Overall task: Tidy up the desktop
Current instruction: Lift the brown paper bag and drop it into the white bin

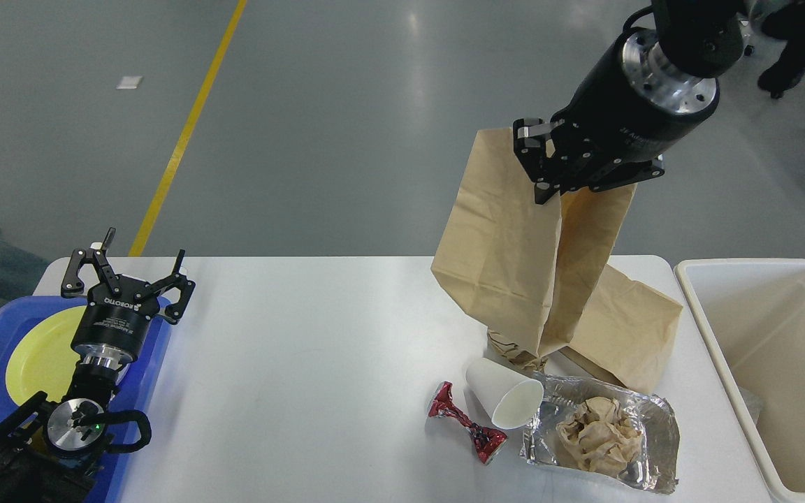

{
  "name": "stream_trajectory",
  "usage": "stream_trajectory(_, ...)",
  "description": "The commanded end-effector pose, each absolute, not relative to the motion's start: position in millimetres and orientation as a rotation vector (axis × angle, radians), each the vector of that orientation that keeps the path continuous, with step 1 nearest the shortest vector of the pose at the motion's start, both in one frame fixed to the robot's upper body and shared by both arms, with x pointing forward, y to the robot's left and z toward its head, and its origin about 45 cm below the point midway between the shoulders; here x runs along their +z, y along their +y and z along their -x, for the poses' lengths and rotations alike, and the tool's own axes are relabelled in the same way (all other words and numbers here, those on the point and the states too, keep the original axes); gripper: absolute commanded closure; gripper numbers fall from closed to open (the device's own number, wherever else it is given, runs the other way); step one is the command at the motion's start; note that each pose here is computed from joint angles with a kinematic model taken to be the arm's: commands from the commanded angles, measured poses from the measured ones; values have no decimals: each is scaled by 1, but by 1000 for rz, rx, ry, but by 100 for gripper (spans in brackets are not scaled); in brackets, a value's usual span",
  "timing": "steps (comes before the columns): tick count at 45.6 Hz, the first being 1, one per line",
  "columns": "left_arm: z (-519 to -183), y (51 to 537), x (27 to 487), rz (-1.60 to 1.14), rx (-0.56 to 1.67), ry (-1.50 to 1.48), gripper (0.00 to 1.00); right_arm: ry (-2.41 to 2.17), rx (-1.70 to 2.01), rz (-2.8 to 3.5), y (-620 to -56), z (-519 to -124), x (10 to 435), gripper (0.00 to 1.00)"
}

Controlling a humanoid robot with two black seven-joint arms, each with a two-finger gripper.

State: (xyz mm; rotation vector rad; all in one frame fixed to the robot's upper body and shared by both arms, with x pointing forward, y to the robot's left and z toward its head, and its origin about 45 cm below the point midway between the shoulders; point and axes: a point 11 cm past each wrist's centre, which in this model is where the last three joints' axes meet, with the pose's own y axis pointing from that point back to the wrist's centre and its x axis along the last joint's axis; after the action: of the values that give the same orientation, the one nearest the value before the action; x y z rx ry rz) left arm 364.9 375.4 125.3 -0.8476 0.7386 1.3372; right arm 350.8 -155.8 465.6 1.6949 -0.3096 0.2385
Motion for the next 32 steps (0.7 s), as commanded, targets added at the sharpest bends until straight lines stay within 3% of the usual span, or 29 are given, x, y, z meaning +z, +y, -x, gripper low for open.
stream_trajectory(1,-365,376,125,846,1338,738,4,-366,237,-1672,-167,-345,484,100)
stream_trajectory(18,-365,375,125,848,1337,739,4,-558,84,-1636,-224,-345,487,100)
stream_trajectory(32,-365,376,125,848,1338,739,4,-870,-116,-1518,-349,-345,460,100)
